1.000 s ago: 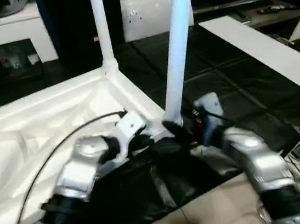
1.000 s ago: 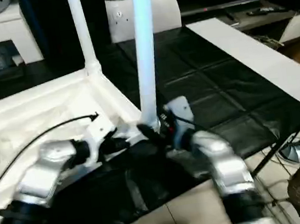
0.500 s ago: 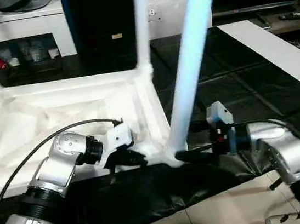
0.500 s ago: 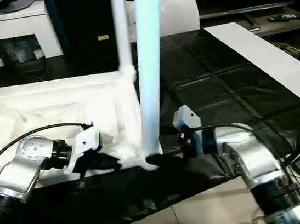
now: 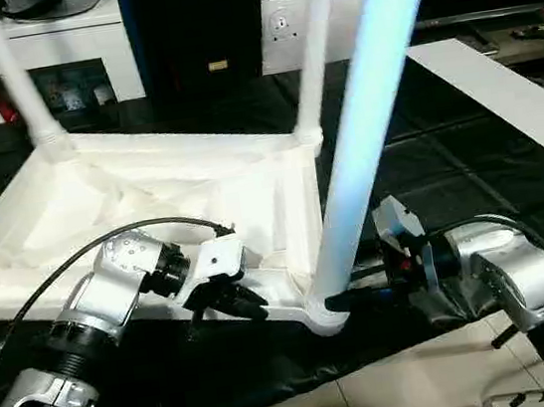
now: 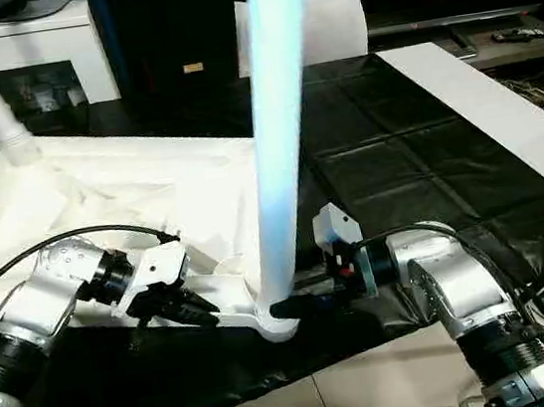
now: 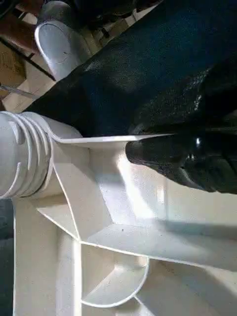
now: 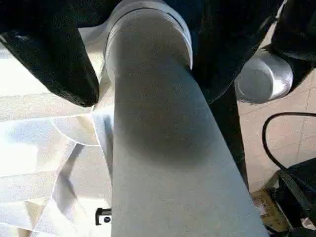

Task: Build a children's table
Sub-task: Rotate leg to tighten

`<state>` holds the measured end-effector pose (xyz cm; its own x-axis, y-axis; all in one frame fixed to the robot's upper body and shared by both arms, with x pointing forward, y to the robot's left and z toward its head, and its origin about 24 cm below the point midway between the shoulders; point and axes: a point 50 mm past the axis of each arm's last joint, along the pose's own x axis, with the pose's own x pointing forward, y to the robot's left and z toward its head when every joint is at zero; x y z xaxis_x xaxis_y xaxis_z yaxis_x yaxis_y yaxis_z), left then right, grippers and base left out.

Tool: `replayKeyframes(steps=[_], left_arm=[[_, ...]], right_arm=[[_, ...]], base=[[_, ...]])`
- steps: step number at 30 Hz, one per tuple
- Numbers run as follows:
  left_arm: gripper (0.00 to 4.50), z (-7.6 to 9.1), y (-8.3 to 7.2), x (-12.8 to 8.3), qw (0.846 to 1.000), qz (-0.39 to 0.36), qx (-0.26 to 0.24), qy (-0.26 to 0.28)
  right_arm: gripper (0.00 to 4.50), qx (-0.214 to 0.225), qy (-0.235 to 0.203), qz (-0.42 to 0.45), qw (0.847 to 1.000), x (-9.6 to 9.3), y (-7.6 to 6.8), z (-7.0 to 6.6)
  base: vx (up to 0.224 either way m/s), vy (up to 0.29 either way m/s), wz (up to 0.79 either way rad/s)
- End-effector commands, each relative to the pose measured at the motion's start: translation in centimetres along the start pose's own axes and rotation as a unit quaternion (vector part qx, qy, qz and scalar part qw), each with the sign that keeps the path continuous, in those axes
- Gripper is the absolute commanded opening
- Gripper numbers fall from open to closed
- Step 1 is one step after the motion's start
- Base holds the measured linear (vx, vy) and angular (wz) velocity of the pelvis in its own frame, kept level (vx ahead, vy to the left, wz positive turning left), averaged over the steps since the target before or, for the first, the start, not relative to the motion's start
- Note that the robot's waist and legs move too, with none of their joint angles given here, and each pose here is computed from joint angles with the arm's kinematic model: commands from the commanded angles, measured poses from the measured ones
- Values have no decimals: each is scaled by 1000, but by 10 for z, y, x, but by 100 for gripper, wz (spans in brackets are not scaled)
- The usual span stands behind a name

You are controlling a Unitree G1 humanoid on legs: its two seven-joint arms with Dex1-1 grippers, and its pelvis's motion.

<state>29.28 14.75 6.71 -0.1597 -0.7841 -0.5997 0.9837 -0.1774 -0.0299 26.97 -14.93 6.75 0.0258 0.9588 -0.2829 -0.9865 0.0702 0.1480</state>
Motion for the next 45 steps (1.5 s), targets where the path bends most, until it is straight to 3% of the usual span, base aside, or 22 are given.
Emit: replayKeyframes(steps=[1, 6, 14, 20, 23, 24, 28, 29, 31, 32, 33, 38, 40, 45], left_arm=[[0, 16, 3, 2, 999, -31, 43, -1], [0, 14, 4, 2, 998, -40, 45, 2], [0, 13, 5, 0, 999, -32, 34, -2], [0, 16, 12, 4, 998, 58, -10, -24], [0, 22, 18, 15, 987, 134, -59, -63], [0, 22, 18, 15, 987, 134, -59, -63], [0, 33, 24, 34, 967, 216, -106, -88], [0, 33, 24, 34, 967, 216, -106, -88], [0, 41, 31, 45, 948, 269, -137, -104], [0, 41, 31, 45, 948, 269, -137, -104], [0, 48, 38, 50, 932, 309, -152, -112], [0, 61, 47, 55, 919, 342, -154, -124], [0, 62, 48, 55, 921, 341, -149, -118], [0, 52, 43, 46, 933, 325, -124, -95]], right_arm=[[286, -6, 4, 9, 1000, -1, -2, 6], [226, 2, 5, 24, 1000, 0, -1, 5], [202, 11, -3, 30, 999, 4, 1, 5], [200, 55, -36, -39, 997, 20, 1, 3], [200, 68, -50, -130, 988, 43, -3, -1], [200, 68, -50, -130, 988, 43, -3, -1], [199, 121, -78, -224, 964, 67, -10, 0], [199, 121, -78, -224, 964, 67, -10, 0], [198, 151, -99, -282, 942, 82, -17, 7], [198, 151, -99, -282, 942, 82, -17, 7], [198, 168, -111, -319, 926, 91, -22, 13], [198, 176, -124, -347, 913, 103, -27, 24], [254, 168, -133, -341, 915, 105, -26, 27], [303, 129, -135, -329, 926, 90, -22, 24]], base=[[0, 0, 0], [0, 0, 0], [0, 0, 0], [0, 0, 0], [0, 0, 0], [0, 0, 0], [0, 0, 0], [0, 0, 0], [0, 0, 0], [0, 0, 0], [0, 0, 0], [0, 0, 0], [0, 0, 0], [0, 0, 0]])
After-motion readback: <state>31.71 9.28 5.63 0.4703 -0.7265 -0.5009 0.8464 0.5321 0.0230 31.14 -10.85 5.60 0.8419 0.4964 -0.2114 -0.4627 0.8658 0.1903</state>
